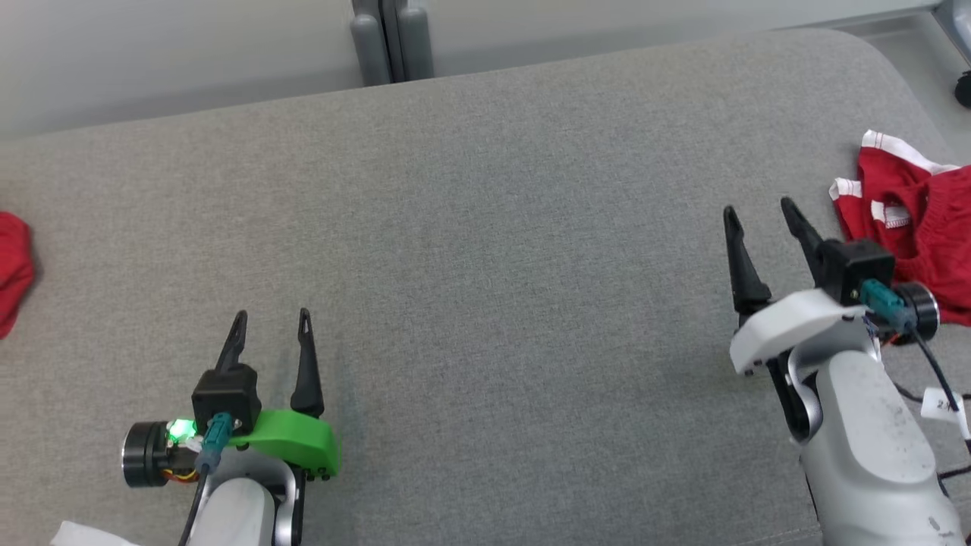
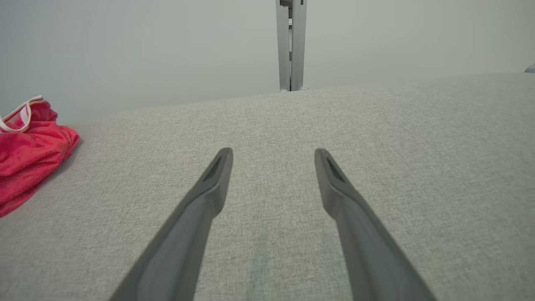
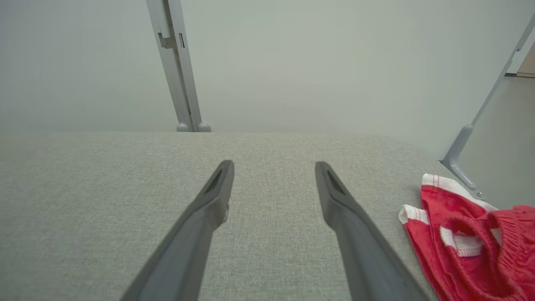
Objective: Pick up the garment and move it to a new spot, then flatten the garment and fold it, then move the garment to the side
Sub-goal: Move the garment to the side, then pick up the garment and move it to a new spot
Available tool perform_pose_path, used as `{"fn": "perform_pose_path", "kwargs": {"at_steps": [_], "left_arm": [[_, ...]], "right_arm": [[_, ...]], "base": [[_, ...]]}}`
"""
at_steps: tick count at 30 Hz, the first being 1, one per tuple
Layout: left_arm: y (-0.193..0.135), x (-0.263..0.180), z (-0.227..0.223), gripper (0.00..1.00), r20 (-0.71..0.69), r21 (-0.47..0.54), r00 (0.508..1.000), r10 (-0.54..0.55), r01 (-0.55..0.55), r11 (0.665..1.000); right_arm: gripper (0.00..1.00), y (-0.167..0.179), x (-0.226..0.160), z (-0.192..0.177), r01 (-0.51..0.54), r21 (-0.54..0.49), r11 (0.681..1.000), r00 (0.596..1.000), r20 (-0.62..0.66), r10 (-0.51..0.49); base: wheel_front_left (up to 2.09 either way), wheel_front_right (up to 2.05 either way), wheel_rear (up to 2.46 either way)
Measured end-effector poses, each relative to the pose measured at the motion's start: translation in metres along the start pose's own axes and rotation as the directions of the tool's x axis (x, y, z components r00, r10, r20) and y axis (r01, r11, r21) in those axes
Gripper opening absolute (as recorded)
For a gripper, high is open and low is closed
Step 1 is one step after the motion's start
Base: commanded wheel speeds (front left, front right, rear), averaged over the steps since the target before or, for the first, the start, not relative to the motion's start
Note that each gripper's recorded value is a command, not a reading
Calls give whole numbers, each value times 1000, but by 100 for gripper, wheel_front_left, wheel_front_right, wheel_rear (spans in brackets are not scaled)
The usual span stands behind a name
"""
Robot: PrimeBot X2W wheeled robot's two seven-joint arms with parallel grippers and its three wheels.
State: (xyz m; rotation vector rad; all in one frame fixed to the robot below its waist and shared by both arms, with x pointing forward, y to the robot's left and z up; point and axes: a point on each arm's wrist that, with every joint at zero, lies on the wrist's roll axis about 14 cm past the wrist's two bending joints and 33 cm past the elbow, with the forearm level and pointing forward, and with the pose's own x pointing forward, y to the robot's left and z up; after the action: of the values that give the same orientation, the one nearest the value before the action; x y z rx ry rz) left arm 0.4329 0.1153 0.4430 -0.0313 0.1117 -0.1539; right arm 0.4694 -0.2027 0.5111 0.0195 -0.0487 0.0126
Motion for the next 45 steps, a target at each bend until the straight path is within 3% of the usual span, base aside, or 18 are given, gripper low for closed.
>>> {"fn": "perform_pose_path", "kwargs": {"at_steps": [14, 26, 35, 45], "left_arm": [[30, -59, 2, 100, 11, -41, 993, 116, -116, 992], [56, -86, -5, 100, -5, -89, 976, 216, -216, 972], [103, -122, -14, 100, -31, -119, 922, 386, -387, 915], [149, -185, -34, 100, -93, -143, 817, 569, -576, 805]], "right_arm": [[100, 29, -57, -31, -52, 89, 995, 995, -83, 60], [100, 65, -50, -35, -148, 105, 983, 984, -89, 157], [100, 122, -35, -44, -288, 134, 948, 948, -104, 302], [100, 199, -30, -52, -466, 164, 870, 867, -112, 485]], "base": [[0, 0, 0], [0, 0, 0], [0, 0, 0], [0, 0, 0]]}}
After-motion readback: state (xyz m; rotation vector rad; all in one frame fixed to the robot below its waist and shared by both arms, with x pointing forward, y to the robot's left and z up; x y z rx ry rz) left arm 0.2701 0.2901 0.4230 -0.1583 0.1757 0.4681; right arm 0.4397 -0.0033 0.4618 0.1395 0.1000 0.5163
